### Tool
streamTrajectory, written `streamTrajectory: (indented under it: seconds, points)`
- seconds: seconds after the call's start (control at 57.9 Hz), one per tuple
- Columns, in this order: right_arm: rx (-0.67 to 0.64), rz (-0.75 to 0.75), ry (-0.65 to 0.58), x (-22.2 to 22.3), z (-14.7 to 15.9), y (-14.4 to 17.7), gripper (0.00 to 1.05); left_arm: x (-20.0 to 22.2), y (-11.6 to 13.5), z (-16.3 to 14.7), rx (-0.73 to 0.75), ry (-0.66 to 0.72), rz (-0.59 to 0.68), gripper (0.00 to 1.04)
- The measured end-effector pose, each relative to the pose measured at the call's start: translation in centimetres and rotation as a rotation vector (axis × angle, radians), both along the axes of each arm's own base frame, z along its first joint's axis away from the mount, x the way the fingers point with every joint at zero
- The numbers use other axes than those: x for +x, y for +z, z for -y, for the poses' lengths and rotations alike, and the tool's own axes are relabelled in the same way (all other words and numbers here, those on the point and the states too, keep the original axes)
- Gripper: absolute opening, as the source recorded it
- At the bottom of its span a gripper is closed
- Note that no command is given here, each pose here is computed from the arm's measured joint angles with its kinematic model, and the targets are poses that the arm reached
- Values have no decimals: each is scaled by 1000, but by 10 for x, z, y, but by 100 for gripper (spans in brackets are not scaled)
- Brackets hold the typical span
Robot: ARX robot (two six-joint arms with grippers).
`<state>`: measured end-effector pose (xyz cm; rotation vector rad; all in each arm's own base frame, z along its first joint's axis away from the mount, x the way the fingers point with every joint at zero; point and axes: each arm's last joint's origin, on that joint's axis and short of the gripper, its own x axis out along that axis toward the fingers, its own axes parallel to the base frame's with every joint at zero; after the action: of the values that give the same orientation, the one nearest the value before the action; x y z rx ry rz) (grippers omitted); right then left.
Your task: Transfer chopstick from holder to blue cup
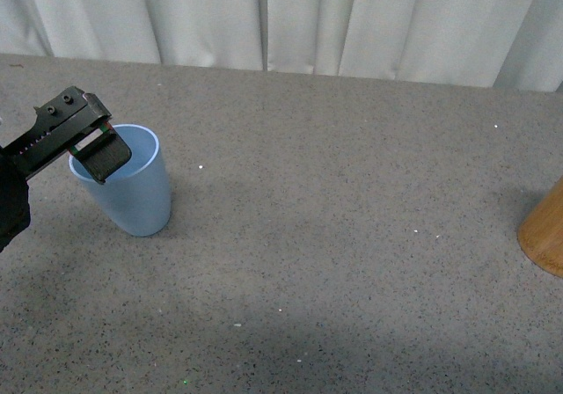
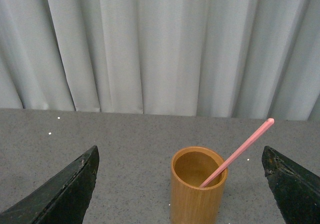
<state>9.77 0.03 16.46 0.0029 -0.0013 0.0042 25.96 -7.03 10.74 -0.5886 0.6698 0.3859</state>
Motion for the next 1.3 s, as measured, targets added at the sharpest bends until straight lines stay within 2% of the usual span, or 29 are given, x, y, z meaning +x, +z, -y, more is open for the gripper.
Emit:
streamTrajectory:
  seconds: [1.192, 1.296]
  points:
    - [0, 0, 0, 0, 0, 0, 95, 13, -19, -3, -28, 40, -46, 98]
    - [0, 0, 0, 0, 0, 0, 95, 15, -21, -3, -29, 43, -50, 84]
